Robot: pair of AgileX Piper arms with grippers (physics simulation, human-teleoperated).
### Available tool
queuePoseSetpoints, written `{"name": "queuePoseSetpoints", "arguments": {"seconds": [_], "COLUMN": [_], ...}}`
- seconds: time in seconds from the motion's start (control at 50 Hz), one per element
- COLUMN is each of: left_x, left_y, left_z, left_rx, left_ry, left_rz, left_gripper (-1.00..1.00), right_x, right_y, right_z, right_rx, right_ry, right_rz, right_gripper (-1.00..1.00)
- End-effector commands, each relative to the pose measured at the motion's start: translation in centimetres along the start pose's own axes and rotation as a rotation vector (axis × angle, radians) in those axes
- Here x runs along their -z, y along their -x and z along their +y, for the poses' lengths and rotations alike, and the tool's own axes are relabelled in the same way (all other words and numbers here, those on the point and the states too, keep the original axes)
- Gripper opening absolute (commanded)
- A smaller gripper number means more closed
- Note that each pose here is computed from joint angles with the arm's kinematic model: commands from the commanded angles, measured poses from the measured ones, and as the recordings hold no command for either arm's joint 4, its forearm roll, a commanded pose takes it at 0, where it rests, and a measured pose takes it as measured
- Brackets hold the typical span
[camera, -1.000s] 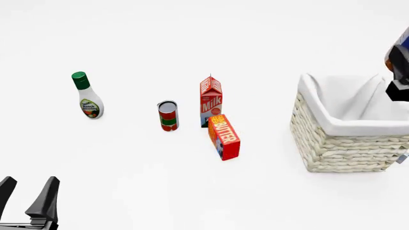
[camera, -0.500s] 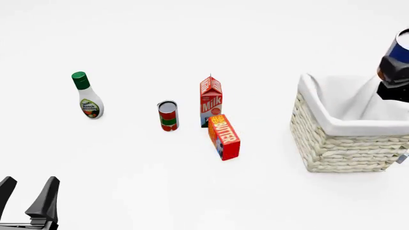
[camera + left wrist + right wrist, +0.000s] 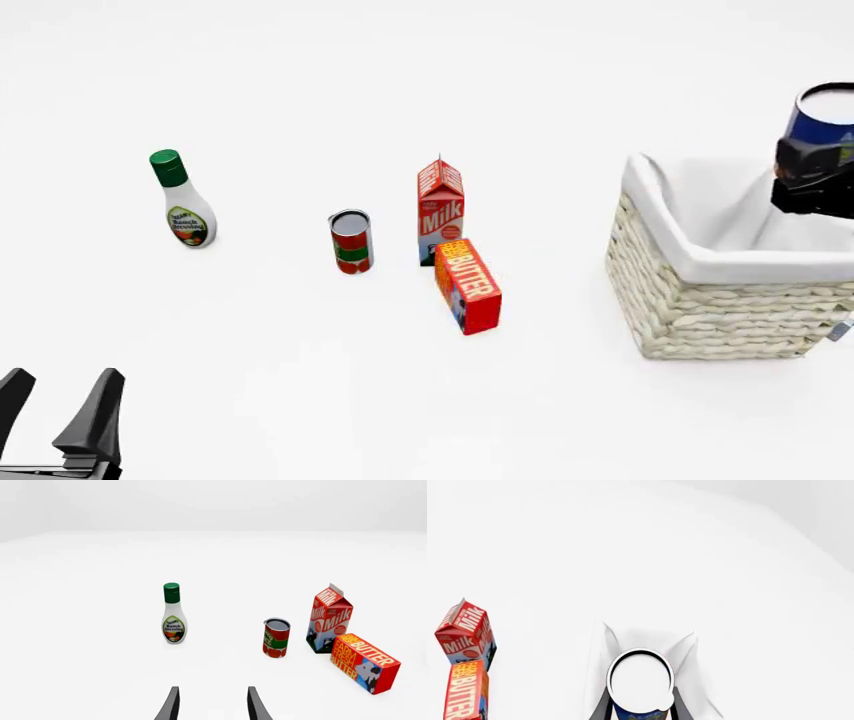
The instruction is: Pick the alphabet soup and place it in the basket.
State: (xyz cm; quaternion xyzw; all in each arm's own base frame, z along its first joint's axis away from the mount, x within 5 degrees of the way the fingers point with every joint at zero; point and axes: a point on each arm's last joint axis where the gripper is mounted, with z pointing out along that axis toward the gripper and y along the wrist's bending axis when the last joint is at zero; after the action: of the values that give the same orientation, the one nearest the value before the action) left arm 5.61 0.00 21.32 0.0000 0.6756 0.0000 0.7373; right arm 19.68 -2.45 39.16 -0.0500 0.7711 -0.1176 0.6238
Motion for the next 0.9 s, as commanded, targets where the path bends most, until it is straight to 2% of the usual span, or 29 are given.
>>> {"name": "queuePoseSetpoints", "arguments": {"seconds": [0.02,0.36,0.56,0.9], "left_x": [0.0,0.0,0.0,0.0], "left_y": [0.0,0.0,0.0,0.0], "left_z": [0.0,0.0,0.0,0.0], "left_rx": [0.000,0.000,0.000,0.000], "left_ry": [0.000,0.000,0.000,0.000], "left_rz": [0.000,0.000,0.000,0.000], "left_gripper": [1.00,1.00,1.00,1.00], "right_x": [-0.9,-2.3,-3.7,-6.3], "right_y": [0.0,-1.0,-1.5,-1.4], "right_z": [-0.3,-0.8,-0.6,-0.2], "right_rx": [0.014,0.054,0.077,0.096], "right_ry": [-0.006,-0.016,0.009,0.040], "right_rz": [0.041,0.117,0.169,0.202], "right_gripper": [-1.00,-1.00,-1.00,-1.00]}}
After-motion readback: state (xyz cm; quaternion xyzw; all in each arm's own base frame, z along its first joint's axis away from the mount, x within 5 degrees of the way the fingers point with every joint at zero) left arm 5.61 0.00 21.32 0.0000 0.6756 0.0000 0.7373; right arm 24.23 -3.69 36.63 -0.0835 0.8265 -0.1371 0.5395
